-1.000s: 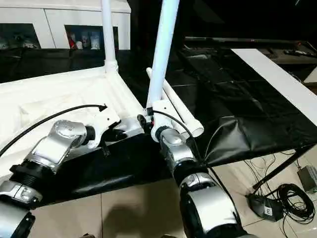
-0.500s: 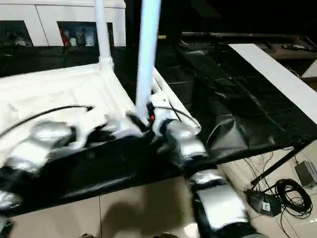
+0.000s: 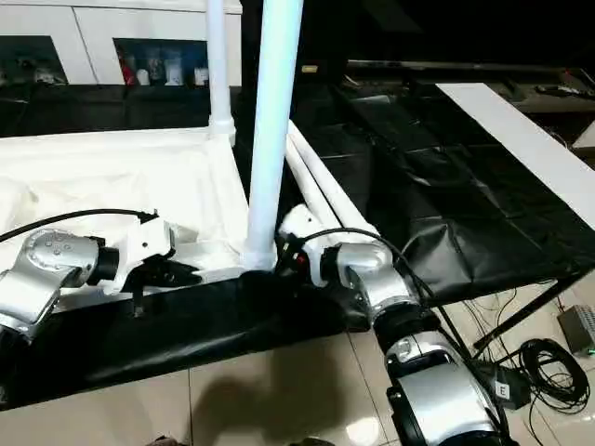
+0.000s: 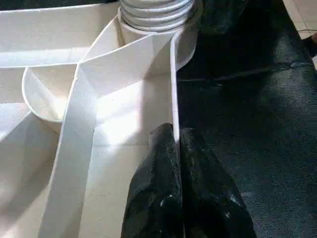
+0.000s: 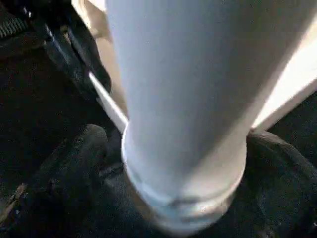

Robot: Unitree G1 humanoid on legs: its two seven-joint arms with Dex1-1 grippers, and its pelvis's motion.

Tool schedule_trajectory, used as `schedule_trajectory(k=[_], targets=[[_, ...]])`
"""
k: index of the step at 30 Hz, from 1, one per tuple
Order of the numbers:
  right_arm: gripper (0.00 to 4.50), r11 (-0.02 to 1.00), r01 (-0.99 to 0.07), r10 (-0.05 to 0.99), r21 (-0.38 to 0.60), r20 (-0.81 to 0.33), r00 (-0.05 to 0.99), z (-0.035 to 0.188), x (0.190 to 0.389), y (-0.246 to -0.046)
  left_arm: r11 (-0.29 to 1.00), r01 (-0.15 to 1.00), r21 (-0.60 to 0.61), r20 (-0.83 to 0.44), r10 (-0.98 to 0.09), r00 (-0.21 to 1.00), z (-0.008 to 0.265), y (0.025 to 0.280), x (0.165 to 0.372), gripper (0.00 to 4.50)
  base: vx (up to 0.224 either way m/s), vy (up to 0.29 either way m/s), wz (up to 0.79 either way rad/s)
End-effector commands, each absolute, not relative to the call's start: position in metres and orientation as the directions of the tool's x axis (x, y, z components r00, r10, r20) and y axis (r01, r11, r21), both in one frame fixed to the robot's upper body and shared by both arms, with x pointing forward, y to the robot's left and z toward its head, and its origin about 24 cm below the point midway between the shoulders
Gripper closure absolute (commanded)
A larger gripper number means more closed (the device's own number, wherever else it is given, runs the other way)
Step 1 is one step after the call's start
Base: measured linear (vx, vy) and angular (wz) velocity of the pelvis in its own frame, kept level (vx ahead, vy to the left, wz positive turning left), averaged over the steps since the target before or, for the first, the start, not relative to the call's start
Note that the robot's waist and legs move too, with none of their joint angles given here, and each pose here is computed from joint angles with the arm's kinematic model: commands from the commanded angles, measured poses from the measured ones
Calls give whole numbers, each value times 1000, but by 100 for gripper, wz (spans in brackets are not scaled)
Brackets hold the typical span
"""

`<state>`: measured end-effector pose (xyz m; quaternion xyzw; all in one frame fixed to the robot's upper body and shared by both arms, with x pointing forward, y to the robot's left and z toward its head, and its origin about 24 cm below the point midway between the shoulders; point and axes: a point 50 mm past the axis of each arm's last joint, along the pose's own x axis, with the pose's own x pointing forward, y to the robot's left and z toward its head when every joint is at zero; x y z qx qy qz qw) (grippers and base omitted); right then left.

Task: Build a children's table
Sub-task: Rotate leg to tighten

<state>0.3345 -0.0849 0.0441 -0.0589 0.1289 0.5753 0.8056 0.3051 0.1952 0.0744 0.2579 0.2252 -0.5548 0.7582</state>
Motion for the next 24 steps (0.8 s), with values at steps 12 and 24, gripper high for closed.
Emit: schedule_trajectory(k=[12, 24], targets=[[53, 324, -944, 920, 54, -249, 302, 52, 337, -89, 181, 979, 94, -618, -760, 200, 66, 188, 297, 450, 0, 0, 0], [160, 328, -942, 921, 66, -246, 303, 50, 336, -89, 172, 981, 88, -624, -758, 189, 65, 189, 296, 450, 0, 0, 0]])
